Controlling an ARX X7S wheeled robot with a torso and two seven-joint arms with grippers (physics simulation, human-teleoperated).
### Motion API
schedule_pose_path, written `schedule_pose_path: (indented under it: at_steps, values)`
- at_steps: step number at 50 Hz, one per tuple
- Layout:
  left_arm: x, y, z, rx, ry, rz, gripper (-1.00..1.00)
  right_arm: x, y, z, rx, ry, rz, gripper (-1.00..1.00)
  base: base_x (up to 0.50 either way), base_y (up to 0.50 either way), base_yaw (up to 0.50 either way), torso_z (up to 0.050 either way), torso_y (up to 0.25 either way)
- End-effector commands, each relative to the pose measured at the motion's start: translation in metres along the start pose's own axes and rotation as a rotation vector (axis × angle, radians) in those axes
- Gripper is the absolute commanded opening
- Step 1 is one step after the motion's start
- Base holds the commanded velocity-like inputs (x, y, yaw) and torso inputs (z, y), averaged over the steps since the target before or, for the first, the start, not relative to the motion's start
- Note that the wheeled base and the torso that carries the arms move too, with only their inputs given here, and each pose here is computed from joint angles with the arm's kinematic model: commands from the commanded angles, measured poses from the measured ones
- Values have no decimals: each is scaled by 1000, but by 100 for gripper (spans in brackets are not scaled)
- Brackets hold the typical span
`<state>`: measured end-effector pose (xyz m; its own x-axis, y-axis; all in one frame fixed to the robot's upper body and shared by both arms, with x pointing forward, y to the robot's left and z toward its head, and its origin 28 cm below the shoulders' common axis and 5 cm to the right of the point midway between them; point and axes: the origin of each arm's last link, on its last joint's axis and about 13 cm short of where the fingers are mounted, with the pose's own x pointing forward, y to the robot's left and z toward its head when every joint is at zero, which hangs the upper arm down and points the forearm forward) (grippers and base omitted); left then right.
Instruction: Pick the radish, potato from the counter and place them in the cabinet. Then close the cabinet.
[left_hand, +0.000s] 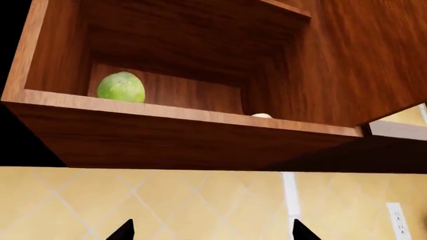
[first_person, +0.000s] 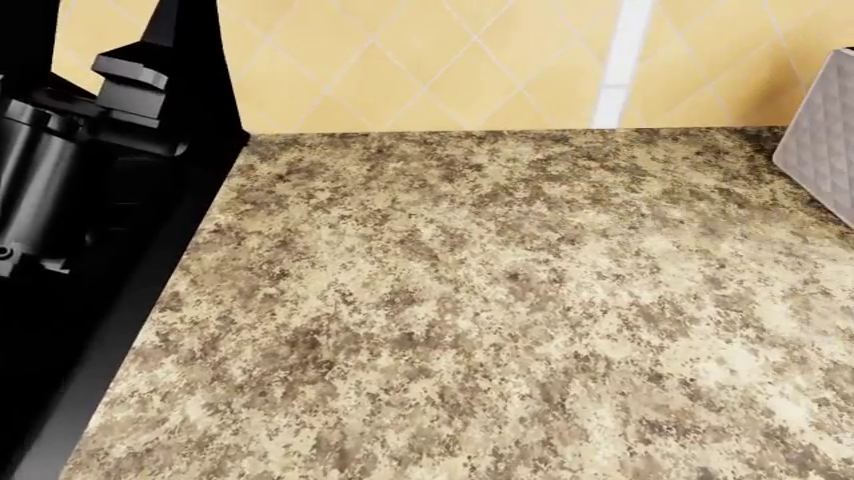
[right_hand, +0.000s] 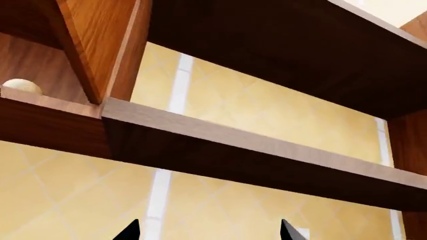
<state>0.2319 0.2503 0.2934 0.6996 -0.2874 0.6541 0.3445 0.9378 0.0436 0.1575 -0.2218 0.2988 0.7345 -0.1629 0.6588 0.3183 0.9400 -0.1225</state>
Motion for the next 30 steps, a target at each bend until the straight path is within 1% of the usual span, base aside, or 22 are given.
schedule_pose_path:
  at_steps: [1, 9, 16, 23, 28, 30]
  values:
    - [-1, 0, 1, -7, 1, 20, 100, 2, -13, 20, -2, -71, -116, 100, 0, 0, 0, 0, 0]
    - [-1, 0, 0, -9, 2, 24, 100, 16, -12, 36, 19, -127, -144, 100, 0, 0, 0, 0, 0]
    - [-1, -1, -1, -8, 5, 22, 100, 34, -5, 46, 78, -171, -136, 100, 0, 0, 0, 0, 0]
    - [-2, -1, -1, -8, 9, 20, 100, 50, 0, 57, 174, -218, -177, 100, 0, 0, 0, 0, 0]
    - [-3, 0, 0, -6, 10, 21, 100, 58, 0, 63, 226, -242, -210, 100, 0, 0, 0, 0, 0]
    - [-3, 0, 0, -6, 10, 22, 100, 60, -1, 65, 265, -253, -228, 100, 0, 0, 0, 0, 0]
